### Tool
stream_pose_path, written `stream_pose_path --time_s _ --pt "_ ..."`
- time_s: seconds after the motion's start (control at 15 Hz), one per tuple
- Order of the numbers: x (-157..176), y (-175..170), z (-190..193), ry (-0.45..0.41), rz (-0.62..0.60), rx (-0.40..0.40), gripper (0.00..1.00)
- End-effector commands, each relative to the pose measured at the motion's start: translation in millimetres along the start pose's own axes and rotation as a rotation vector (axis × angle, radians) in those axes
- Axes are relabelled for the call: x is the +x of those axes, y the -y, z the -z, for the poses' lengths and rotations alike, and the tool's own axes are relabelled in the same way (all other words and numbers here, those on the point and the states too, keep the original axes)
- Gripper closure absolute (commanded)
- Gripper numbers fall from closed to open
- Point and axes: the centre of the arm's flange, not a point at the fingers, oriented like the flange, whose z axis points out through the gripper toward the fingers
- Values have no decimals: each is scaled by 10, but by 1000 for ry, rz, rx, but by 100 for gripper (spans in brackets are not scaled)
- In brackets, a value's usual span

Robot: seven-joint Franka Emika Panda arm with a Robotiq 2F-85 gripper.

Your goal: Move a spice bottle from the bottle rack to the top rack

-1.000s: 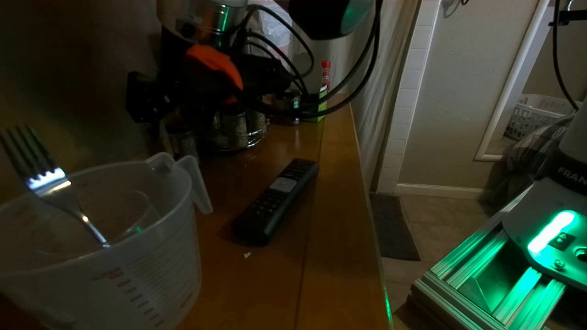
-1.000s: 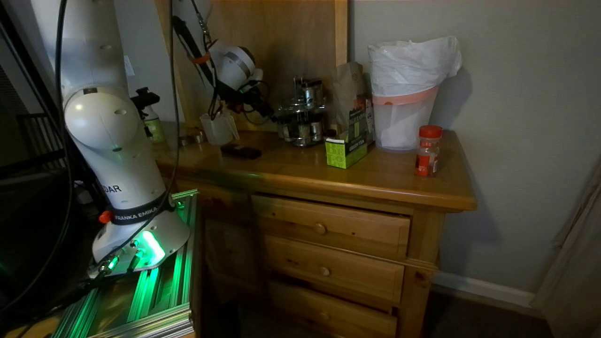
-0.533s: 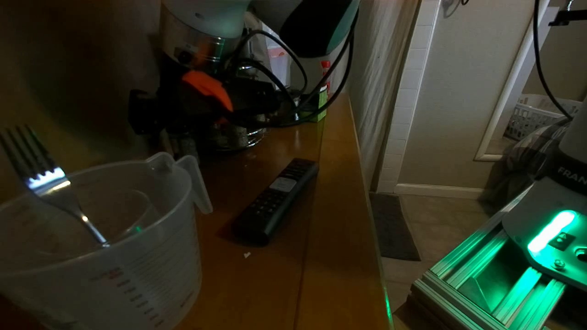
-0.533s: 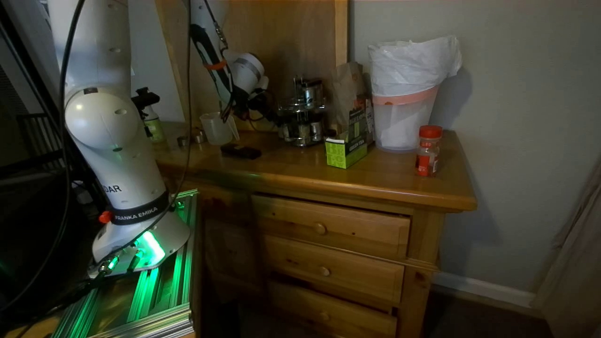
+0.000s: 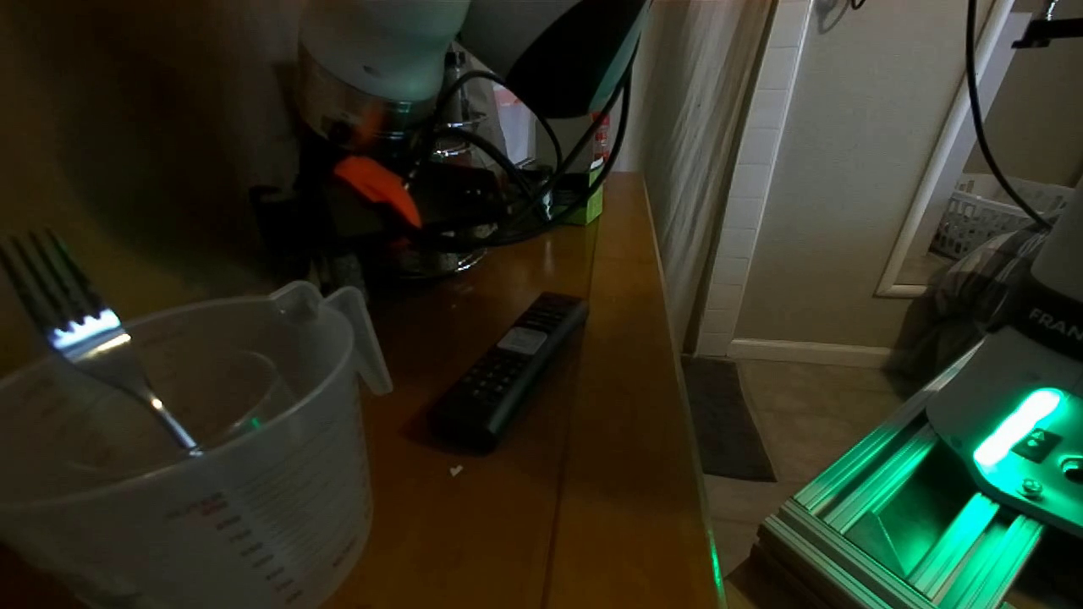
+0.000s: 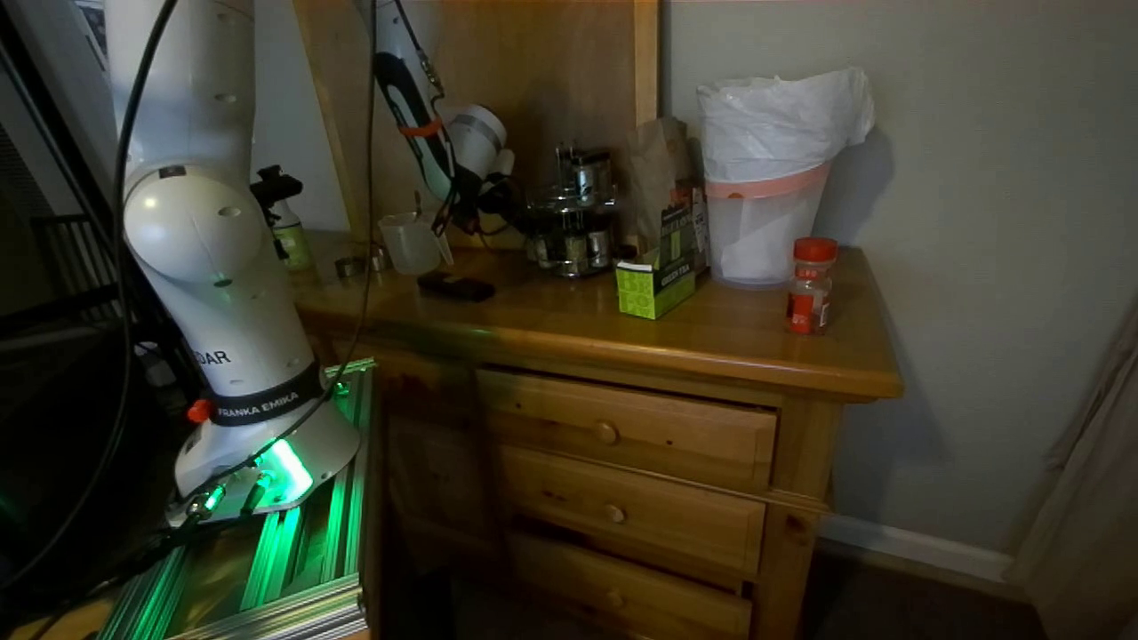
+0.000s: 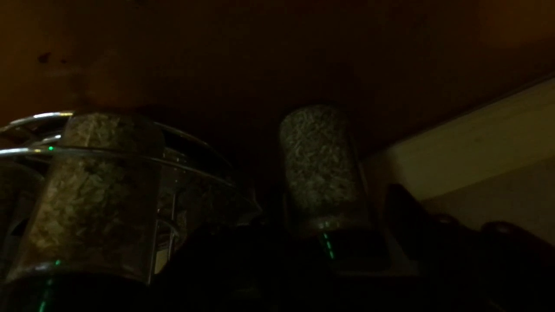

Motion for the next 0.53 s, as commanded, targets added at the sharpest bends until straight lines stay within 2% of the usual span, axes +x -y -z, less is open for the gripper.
stream_pose_path --time_s 0.0,0.07,0.33,0.47 --pt "-33 57 -56 -40 -1 -11 67" --pt "-30 66 -36 -38 0 -16 75" --pt "-63 183 165 -8 37 22 76" --pt "-95 258 441 -1 60 61 76"
